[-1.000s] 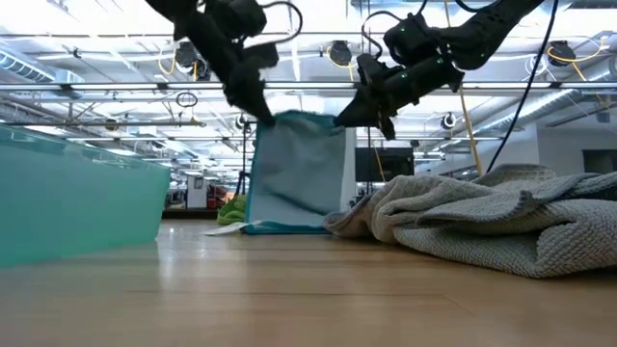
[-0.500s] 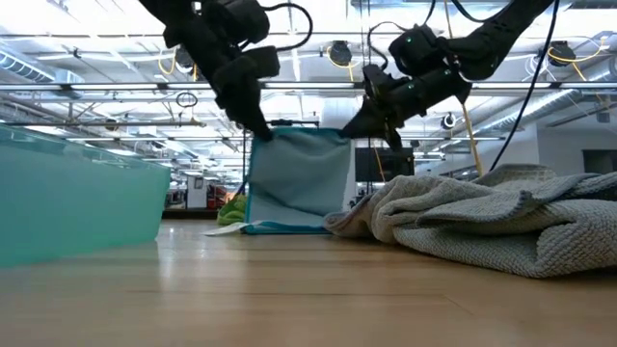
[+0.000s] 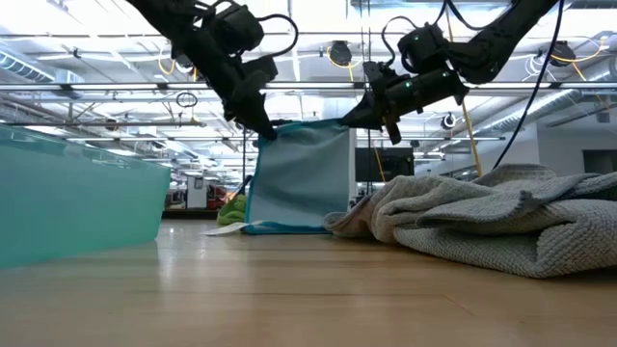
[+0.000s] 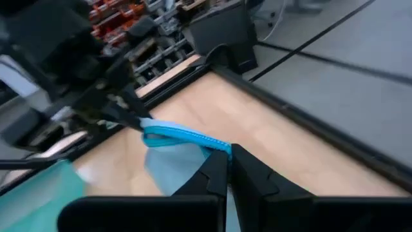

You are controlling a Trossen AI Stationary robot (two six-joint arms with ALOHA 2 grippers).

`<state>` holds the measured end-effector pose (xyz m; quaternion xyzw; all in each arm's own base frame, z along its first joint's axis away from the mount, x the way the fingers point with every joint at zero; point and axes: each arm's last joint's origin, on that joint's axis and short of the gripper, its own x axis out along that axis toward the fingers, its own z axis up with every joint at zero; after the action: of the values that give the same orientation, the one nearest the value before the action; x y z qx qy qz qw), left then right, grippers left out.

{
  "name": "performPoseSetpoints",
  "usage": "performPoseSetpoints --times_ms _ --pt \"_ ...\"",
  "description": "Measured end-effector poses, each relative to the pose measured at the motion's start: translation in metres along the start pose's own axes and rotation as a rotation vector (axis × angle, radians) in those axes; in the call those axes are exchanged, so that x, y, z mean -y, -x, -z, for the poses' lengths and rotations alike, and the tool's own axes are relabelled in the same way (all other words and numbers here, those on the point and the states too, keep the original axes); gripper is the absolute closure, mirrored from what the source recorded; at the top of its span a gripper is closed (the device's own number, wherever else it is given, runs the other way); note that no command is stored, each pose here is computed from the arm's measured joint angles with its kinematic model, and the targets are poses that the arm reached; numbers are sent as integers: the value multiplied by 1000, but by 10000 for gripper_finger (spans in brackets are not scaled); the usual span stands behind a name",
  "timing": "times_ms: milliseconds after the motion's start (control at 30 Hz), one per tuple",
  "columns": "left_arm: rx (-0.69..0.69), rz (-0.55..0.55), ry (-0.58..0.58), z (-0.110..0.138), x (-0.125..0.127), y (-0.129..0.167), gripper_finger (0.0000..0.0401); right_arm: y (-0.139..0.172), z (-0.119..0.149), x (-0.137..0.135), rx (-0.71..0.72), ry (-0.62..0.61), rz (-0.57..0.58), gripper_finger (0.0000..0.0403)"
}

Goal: Fold microfiber towels
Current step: Fold the blue microfiber cloth

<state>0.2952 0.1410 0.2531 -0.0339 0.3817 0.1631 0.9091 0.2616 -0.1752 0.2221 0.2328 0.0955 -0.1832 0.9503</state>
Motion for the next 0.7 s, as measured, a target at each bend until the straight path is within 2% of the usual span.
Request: performPoseSetpoints --times_ms 100,267,533,700 --pt "31 -7 6 -2 -6 0 387 1 -3 4 20 6 20 399" --pt "29 39 42 -1 -10 1 394 1 3 5 -27 -9 14 399" --pt "3 129 28 4 1 -2 395 4 26 6 -94 -79 19 399" --pt "-15 164 37 14 14 -8 387 5 31 7 -105 -84 9 399"
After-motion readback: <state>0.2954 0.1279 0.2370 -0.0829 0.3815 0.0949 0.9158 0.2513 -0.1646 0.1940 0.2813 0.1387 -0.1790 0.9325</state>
